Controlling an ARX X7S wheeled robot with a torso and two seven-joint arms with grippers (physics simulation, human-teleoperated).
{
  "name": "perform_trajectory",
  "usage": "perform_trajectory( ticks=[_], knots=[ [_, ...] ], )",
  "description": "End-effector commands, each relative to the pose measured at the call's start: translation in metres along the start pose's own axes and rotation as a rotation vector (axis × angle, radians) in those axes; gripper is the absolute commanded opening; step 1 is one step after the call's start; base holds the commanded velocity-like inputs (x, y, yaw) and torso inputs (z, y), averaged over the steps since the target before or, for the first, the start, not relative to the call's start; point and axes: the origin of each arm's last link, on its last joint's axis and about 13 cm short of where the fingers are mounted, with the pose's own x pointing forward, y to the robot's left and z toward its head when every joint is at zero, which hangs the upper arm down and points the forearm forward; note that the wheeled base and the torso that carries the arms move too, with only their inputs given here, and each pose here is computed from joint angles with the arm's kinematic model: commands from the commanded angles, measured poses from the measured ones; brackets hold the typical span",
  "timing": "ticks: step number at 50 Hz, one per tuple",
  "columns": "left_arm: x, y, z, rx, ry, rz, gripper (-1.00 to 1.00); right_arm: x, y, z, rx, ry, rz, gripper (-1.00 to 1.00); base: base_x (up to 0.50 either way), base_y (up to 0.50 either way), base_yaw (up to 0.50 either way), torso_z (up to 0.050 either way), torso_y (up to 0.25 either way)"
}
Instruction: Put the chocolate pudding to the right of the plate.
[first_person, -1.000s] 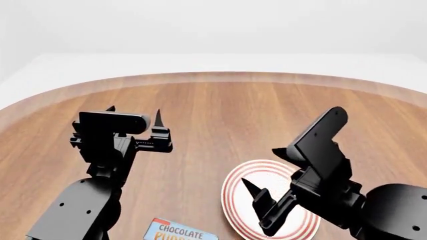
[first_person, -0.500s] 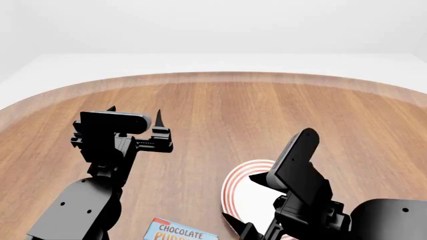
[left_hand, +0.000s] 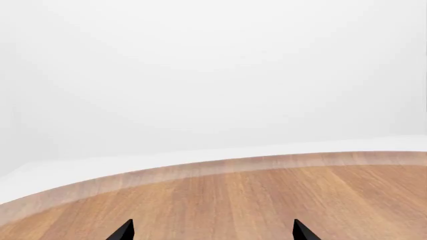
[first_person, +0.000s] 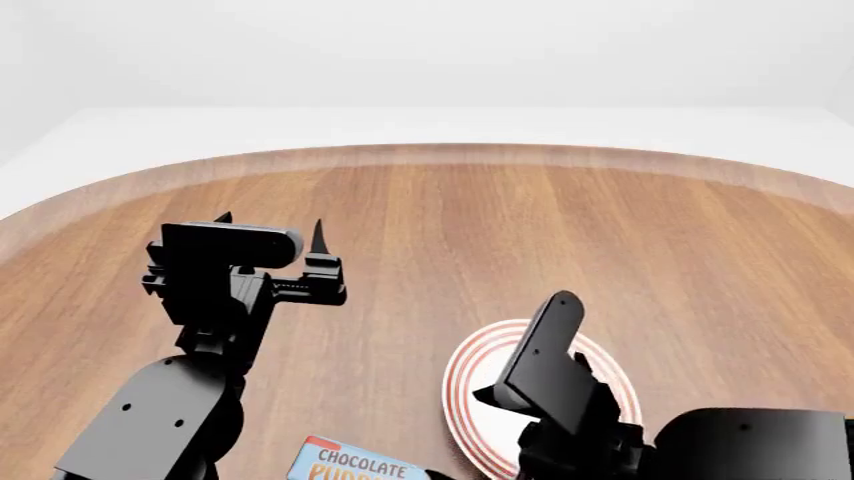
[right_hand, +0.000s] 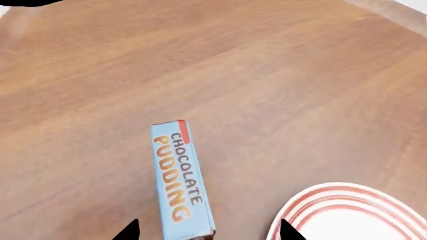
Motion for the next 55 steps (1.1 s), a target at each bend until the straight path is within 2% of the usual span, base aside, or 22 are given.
perform_trajectory(
  ticks=[1,32,55],
  knots=[
    [0.000,0.000,0.000,0.001,0.000,-0.001,1.00,0.013,0.000,-0.005,0.002,0.043,0.044,1.00,0.00,0.00,0.00,0.000,0.000],
    [0.000,-0.003,0.000,0.004,0.001,-0.007,1.00,0.051,-0.014,-0.009,0.018,0.131,0.102,1.00,0.00,0.00,0.00,0.000,0.000],
    [0.000,-0.004,-0.001,0.005,0.005,-0.013,1.00,0.072,-0.018,-0.016,0.022,0.201,0.158,1.00,0.00,0.00,0.00,0.000,0.000]
  ],
)
